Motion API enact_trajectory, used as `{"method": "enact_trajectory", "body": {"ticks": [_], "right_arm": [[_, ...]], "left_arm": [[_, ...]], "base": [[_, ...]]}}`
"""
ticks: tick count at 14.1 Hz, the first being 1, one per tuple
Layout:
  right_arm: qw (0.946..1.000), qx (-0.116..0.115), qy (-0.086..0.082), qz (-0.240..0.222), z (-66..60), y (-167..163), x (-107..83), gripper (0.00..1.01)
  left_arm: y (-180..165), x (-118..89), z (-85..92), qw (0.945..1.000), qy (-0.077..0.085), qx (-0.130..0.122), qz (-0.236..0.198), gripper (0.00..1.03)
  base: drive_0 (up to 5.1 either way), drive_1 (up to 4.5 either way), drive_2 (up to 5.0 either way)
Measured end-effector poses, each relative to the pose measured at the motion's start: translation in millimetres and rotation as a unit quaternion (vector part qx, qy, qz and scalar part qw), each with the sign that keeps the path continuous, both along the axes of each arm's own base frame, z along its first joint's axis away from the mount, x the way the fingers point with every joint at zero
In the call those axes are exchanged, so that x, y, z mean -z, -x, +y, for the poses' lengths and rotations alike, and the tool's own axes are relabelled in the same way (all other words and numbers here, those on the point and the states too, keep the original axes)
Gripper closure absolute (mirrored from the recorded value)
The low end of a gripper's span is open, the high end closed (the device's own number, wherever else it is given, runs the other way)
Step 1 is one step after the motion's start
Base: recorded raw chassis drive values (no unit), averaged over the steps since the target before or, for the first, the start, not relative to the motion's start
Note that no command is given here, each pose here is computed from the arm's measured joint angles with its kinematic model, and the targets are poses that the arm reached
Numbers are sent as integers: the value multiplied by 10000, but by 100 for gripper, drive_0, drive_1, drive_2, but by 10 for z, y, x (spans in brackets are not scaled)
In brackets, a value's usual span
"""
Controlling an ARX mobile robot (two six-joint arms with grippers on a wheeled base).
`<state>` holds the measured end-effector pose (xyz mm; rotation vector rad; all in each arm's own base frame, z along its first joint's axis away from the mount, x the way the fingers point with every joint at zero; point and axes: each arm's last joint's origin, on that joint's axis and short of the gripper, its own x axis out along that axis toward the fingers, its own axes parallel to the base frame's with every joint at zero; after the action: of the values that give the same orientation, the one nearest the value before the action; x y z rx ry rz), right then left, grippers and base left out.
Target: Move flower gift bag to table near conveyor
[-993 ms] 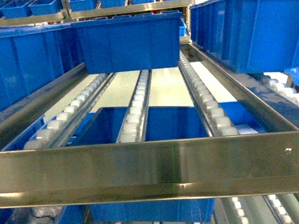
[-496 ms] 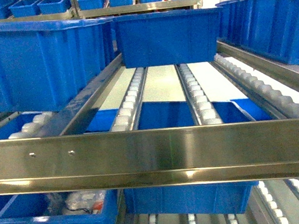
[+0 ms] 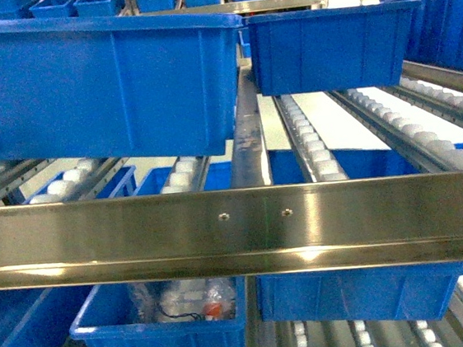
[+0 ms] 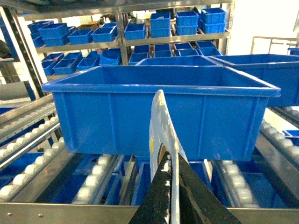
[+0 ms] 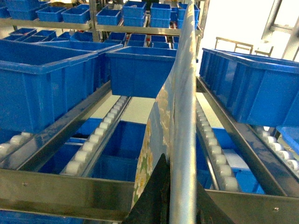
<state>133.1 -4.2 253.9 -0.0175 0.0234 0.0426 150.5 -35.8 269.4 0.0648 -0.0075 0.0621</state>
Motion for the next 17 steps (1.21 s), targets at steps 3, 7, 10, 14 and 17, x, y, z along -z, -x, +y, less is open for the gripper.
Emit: {"method": "enact_trajectory", "body": {"ticks": [3,7,10,14,17], "right_arm": [[10000,0,-1,21,0,0,4,99],[10000,2,-1,17,0,-1,3,99],[10000,4,-1,29,-1,-1,6,99],[10000,4,-1,29,-1,0,6,99],[10000,2,-1,25,0,-2,5,99]], "left_arm": [[-1,3,-1,10000,-5,2,15,101],[0,3,-1,10000,-5,2,16,101],[-4,7,-2,10000,-10,4,33,101],[-1,4,-1,10000,-6,4,18,101],[-2,4,-1,10000,-6,2,20,101]], "base": [[-486,251,251],[-489,248,248],[-474,154,351],[-480,149,344],[-486,129,344]]}}
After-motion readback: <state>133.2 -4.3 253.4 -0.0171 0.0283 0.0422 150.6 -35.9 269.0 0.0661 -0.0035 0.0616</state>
